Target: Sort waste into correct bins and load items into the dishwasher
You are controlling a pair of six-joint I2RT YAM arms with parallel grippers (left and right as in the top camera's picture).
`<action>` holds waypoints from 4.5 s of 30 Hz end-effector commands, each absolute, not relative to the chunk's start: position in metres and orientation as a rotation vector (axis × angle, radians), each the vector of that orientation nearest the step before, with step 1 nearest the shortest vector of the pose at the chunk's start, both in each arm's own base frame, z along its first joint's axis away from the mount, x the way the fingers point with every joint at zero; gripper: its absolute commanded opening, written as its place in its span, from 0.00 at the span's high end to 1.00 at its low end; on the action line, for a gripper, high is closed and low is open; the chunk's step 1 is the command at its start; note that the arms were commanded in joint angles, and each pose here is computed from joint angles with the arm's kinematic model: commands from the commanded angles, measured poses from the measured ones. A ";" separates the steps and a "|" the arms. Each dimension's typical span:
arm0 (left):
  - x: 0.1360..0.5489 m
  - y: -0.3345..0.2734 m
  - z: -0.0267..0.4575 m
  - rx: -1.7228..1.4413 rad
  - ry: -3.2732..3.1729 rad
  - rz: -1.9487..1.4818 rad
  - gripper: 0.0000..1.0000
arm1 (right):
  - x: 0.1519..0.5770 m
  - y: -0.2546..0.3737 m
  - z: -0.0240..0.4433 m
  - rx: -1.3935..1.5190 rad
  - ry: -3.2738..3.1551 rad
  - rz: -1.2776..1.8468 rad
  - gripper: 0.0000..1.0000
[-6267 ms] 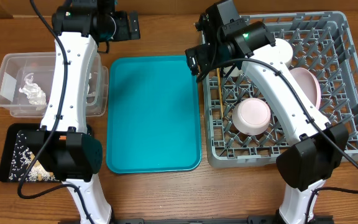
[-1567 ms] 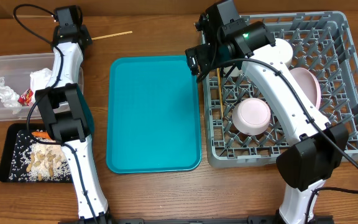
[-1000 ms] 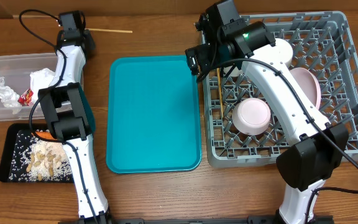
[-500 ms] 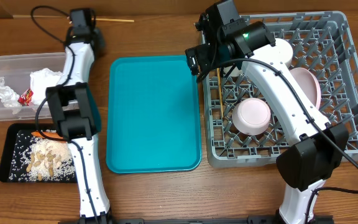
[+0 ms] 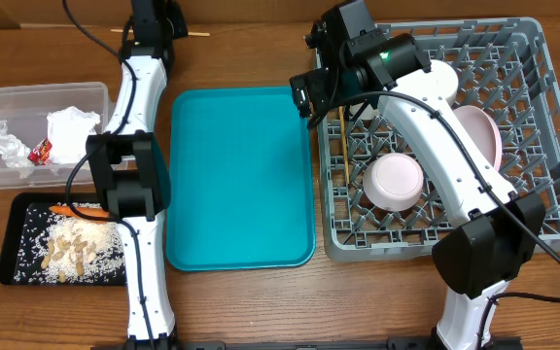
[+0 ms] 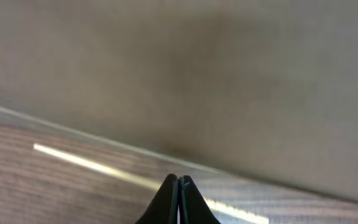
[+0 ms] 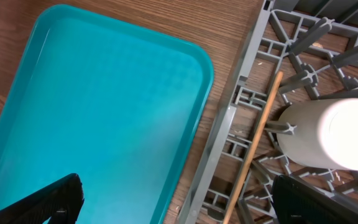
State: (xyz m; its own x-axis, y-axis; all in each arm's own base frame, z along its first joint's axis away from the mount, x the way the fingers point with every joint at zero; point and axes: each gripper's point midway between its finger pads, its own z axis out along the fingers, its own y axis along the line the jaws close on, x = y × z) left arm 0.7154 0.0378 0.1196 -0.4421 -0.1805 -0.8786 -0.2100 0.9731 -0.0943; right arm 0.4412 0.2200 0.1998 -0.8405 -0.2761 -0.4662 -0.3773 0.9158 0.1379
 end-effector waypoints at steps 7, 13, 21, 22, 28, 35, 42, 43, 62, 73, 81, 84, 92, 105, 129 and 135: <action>0.732 0.041 0.087 -0.259 1.987 0.021 0.96 | 0.443 0.219 0.203 -0.463 2.618 0.307 0.00; 0.731 0.042 0.038 -0.264 2.035 0.032 0.95 | 0.443 0.219 0.203 -0.463 2.618 0.307 0.00; 0.739 0.044 0.021 -0.260 1.973 0.022 0.94 | 0.443 0.219 0.203 -0.463 2.618 0.307 0.00; 0.740 0.043 0.022 -0.260 1.967 0.020 0.94 | 0.443 0.219 0.203 -0.463 2.619 0.307 0.00; 0.740 0.040 0.023 -0.256 1.966 0.020 0.94 | 0.443 0.219 0.203 -0.463 2.618 0.307 0.00; 0.747 0.037 0.048 -0.249 1.926 0.011 0.94 | 0.443 0.219 0.203 -0.463 2.619 0.307 0.00; 0.750 0.037 0.057 -0.251 1.903 0.006 0.92 | 0.443 0.219 0.203 -0.463 2.618 0.307 0.00; 0.750 0.037 0.057 -0.251 1.901 0.005 0.92 | 0.443 0.219 0.203 -0.463 2.618 0.307 0.00; 0.757 0.041 0.062 -0.266 1.815 -0.006 0.91 | 0.443 0.219 0.203 -0.463 2.618 0.307 0.00; 0.753 0.056 0.013 -0.272 1.830 0.054 0.88 | 0.443 0.218 0.203 -0.463 2.619 0.307 0.00; 0.750 0.063 0.007 -0.259 1.883 0.070 0.89 | 0.443 0.218 0.203 -0.463 2.618 0.307 0.00; 0.747 0.055 0.010 -0.249 1.945 0.070 0.91 | 0.443 0.219 0.203 -0.463 2.618 0.307 0.00; 0.729 0.042 0.043 -0.253 2.134 0.118 0.91 | 0.443 0.219 0.203 -0.463 2.619 0.307 0.00; 0.697 0.037 0.162 -0.280 2.152 0.071 0.85 | 0.443 0.218 0.203 -0.463 2.618 0.307 0.00; 0.577 0.057 0.137 -1.540 2.133 -0.058 0.48 | 0.443 0.219 0.203 -0.463 2.618 0.307 0.00; 0.573 0.071 0.110 -1.720 2.015 0.004 0.49 | 0.443 0.219 0.203 -0.463 2.618 0.307 0.00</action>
State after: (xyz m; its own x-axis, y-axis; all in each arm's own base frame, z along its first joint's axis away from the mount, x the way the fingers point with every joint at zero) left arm 0.5763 0.0520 0.1372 -0.2636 -0.8911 -0.3693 -0.8680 0.3862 -0.3122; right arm 0.4411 0.2202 0.1998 -0.8403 -0.2768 -0.4662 -0.3781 0.9154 0.1380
